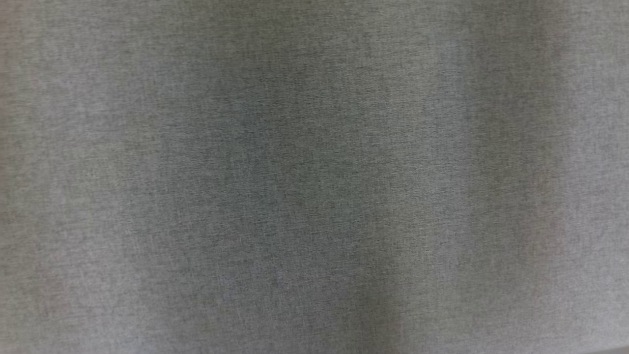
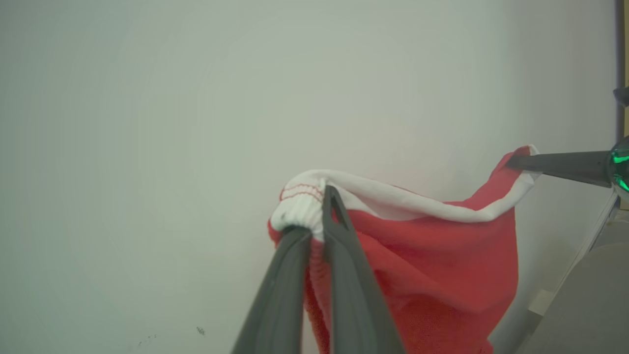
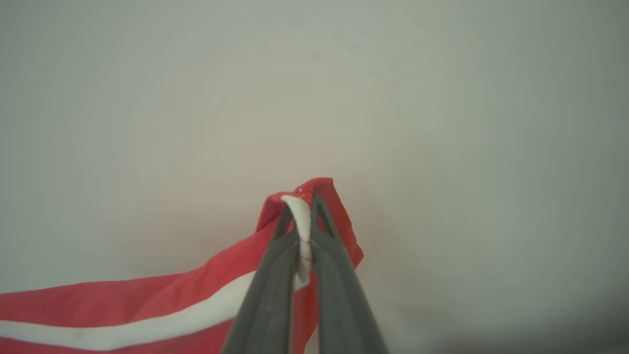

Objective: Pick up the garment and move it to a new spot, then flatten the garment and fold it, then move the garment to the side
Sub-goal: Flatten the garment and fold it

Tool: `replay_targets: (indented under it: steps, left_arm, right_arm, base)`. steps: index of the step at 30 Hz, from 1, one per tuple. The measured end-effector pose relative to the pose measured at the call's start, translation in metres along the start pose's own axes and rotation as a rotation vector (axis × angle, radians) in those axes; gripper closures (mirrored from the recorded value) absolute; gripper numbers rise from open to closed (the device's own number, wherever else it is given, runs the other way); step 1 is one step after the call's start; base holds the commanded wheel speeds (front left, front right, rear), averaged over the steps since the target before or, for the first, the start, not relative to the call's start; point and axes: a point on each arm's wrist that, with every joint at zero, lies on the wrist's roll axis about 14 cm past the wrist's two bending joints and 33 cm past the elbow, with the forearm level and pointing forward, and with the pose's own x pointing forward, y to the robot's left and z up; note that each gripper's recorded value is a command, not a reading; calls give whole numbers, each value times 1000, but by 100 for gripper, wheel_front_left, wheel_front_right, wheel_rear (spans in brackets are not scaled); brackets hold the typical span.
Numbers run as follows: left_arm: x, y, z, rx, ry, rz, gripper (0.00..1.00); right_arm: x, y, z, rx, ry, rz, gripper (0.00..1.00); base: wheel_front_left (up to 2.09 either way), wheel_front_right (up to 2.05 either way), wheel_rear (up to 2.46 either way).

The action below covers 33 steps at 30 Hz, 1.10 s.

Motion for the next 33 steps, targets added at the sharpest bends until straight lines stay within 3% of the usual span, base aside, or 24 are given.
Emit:
replay_targets:
  steps: [5, 13, 25, 33]
  left_arm:
    - [-5, -4, -15, -62, 0, -3, 100]
    - [-41, -43, -54, -236, 71, -48, 100]
    - [-139, -116, -43, -389, 133, -63, 100]
    - [-203, -170, -21, -454, 149, -52, 100]
  right_arm:
    - [-6, -13, -5, 15, 9, -27, 100]
    - [-45, -44, -45, 44, 118, -83, 100]
    - [-174, -78, -109, 98, 313, -124, 100]
    - [-260, -84, -132, 214, 350, -148, 100]
  base:
    - [0, 0, 0]
    - [0, 0, 0]
    - [0, 0, 0]
    - [0, 0, 0]
